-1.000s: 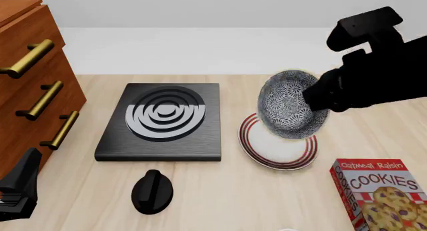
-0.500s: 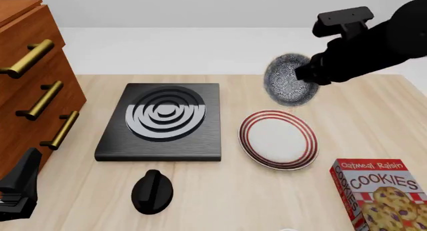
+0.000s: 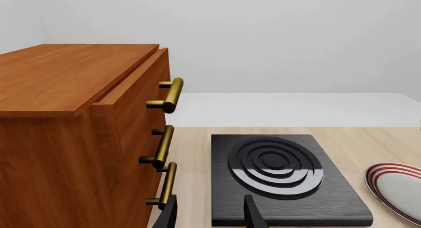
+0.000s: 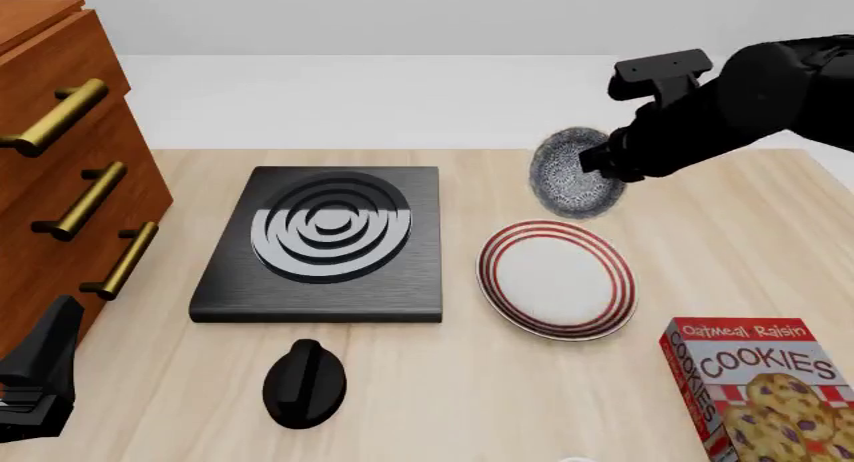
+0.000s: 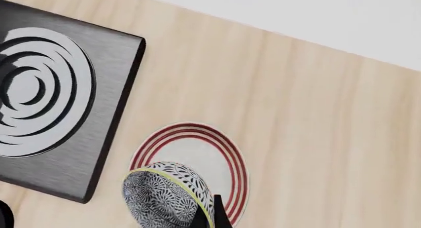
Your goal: Pick the akita bowl on the ramekin and place it on the plate.
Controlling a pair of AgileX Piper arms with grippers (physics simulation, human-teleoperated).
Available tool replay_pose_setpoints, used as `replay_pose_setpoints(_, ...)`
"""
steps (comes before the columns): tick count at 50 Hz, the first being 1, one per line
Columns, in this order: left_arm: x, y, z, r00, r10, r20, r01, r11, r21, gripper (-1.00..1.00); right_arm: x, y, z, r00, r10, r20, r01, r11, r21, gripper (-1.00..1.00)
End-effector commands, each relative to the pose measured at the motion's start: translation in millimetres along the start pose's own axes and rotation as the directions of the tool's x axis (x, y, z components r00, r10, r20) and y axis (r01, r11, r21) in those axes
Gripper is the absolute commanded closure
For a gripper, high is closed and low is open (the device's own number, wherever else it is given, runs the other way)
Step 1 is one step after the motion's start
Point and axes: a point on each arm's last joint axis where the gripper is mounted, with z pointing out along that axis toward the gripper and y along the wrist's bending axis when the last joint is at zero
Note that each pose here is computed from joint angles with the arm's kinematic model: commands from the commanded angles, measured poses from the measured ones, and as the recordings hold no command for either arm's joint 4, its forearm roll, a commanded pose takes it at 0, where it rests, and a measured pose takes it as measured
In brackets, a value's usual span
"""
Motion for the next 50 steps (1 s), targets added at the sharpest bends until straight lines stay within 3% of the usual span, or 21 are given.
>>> replay_pose_setpoints(1, 0.0, 0.0, 0.0, 1.000, 0.000, 0.000, 0.000, 1.000, 0.000, -1.00, 5.6, -5.4, 23.8, 0.999, 0.037, -0.010, -0.037, 0.999, 0.010, 1.00)
replay_pose_setpoints(25, 0.0, 0.0, 0.0, 1.000, 0.000, 0.000, 0.000, 1.000, 0.000, -1.00, 43.1, 19.9, 56.8, 0.995, 0.044, -0.090, -0.047, 0.998, -0.032, 1.00)
replay_pose_setpoints(42, 0.0, 0.0, 0.0, 1.000, 0.000, 0.000, 0.000, 1.000, 0.000, -1.00, 62.0, 11.1, 68.1, 0.992, 0.073, -0.105, -0.075, 0.997, -0.012, 1.00)
replay_pose_setpoints(50, 0.0, 0.0, 0.0, 1.000, 0.000, 0.000, 0.000, 1.000, 0.000, -1.00, 70.9, 16.5, 73.8, 0.990, 0.075, -0.116, -0.078, 0.997, -0.020, 1.00)
